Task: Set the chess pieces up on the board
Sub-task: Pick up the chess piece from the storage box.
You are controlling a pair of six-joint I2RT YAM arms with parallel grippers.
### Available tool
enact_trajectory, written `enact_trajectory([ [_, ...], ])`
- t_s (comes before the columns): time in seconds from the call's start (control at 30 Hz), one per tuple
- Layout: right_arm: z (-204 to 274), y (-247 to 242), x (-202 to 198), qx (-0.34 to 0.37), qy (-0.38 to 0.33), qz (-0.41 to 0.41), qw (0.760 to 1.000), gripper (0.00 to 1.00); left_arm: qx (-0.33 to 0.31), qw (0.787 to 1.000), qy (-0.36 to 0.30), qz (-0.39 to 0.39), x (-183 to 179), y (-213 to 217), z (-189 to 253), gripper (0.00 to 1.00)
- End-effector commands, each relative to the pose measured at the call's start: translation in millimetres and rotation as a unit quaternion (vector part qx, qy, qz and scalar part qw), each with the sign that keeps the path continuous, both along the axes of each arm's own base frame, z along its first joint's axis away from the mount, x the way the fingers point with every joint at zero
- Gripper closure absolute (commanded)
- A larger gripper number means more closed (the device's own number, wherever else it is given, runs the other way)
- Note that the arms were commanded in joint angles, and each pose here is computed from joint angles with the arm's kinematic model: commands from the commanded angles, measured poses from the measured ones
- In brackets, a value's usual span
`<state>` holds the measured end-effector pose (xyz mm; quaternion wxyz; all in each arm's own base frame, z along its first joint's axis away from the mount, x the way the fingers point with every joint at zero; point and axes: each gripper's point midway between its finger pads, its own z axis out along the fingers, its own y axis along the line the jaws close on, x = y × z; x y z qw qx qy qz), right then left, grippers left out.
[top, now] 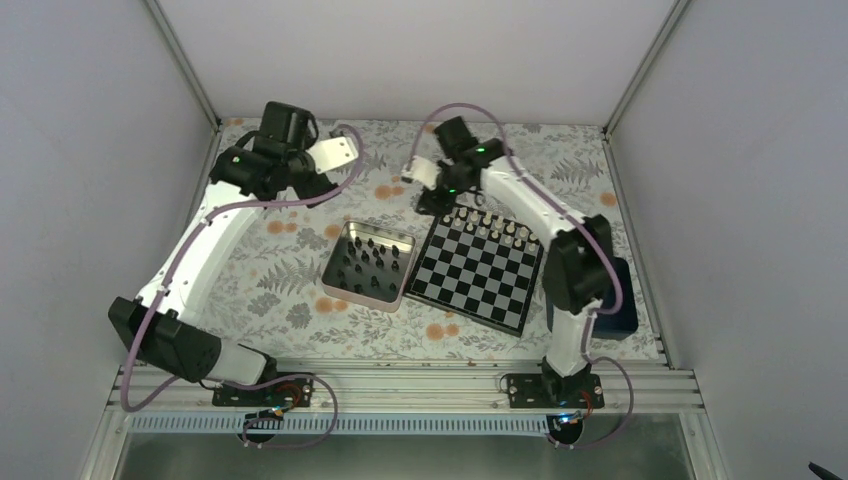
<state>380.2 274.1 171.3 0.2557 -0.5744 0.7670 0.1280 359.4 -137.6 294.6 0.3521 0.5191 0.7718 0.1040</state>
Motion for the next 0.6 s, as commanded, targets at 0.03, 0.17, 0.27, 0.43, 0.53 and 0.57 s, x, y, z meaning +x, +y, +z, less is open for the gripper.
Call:
enact_trajectory([
  [0.03, -10.6, 70.3, -26.5, -0.022, 0.013, 0.058, 0.998, 0.42, -0.066, 0.988, -0.098, 0.1, 53.6, 38.1, 5.3, 0.0],
  [0.17, -23.7, 116.2, -32.9, -0.017, 0.002, 0.09, 0.996, 0.45, -0.112, 0.971, -0.126, 0.172, 80.3, 75.6, -1.8, 0.0],
  [0.27, -36.5, 142.4, -36.6, -0.01, 0.005, 0.102, 0.995, 0.47, -0.144, 0.958, -0.126, 0.213, 92.0, 100.5, -11.0, 0.0],
  [0.43, -60.3, 168.0, -44.5, -0.007, 0.011, 0.118, 0.993, 0.45, -0.161, 0.95, -0.124, 0.236, 96.2, 120.1, -22.5, 0.0],
  [0.53, -69.5, 177.9, -46.6, -0.002, 0.013, 0.124, 0.992, 0.45, -0.165, 0.95, -0.122, 0.236, 94.3, 122.1, -27.7, 0.0],
  [0.57, -72.5, 181.0, -47.0, -0.001, 0.013, 0.124, 0.992, 0.46, -0.166, 0.951, -0.118, 0.232, 93.0, 120.7, -30.6, 0.0],
])
